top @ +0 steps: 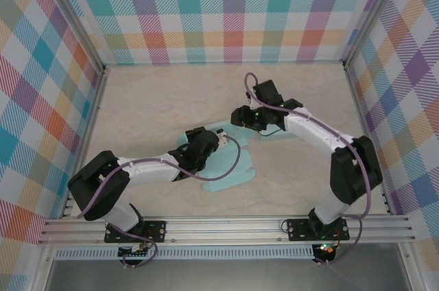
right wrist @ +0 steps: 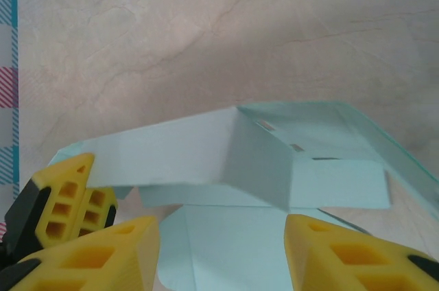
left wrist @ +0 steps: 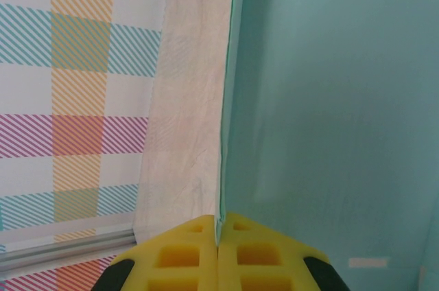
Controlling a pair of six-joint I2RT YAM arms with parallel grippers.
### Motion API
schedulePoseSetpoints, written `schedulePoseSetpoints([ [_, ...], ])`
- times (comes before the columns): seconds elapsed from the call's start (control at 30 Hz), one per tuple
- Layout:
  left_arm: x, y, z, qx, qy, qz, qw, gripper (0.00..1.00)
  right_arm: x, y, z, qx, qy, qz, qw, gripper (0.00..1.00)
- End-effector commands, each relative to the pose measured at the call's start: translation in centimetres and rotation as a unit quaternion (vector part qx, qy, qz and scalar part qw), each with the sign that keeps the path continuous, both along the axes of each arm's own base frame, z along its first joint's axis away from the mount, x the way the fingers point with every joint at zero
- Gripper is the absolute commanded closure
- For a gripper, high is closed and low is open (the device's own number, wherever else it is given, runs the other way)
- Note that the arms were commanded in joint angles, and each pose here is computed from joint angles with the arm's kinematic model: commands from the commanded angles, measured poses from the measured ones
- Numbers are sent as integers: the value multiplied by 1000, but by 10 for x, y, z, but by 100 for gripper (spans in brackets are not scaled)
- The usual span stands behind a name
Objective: Fold the paper box
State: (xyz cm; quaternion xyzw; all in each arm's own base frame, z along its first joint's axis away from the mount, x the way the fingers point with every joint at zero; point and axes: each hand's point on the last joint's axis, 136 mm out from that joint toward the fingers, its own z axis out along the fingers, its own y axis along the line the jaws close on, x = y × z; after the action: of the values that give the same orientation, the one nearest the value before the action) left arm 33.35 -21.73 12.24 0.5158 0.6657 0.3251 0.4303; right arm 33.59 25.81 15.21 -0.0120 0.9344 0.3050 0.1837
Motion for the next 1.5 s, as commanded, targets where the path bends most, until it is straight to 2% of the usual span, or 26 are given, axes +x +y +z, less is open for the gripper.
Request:
schedulePoseSetpoints([
  [0.0, -3, -3, 12, 5, -41, 3, 999, 97, -5, -26, 8, -19, -26, -40, 999, 48],
  [0.07, -5, -5, 13, 6, -47, 2, 999, 97, -15, -40, 6, -30, -30, -55, 998, 49],
  [0.23, -11, -8, 22, -20, -55, 0, 998, 98, -41, -63, -16, -40, -26, -80, 996, 72],
  [0.37, -15, -8, 29, -37, -56, -4, 998, 97, -58, -59, -36, -5, -15, -73, 997, 82],
  [0.43, -17, -8, 33, -43, -59, -6, 997, 97, -60, -52, -44, 13, -13, -64, 998, 84],
  [0.73, -23, -7, 42, -60, -62, -12, 996, 97, -35, -35, -66, -13, -23, -49, 998, 82],
  [0.93, -25, -8, 43, -66, -60, -17, 996, 97, -7, -41, -71, -45, -43, -62, 996, 72],
  [1.13, -25, -10, 45, -68, -59, -19, 996, 97, 6, -41, -76, -25, -48, -57, 997, 64],
  [1.47, -25, -10, 46, -74, -59, -20, 995, 97, 7, -25, -82, 19, -39, -32, 999, 62],
])
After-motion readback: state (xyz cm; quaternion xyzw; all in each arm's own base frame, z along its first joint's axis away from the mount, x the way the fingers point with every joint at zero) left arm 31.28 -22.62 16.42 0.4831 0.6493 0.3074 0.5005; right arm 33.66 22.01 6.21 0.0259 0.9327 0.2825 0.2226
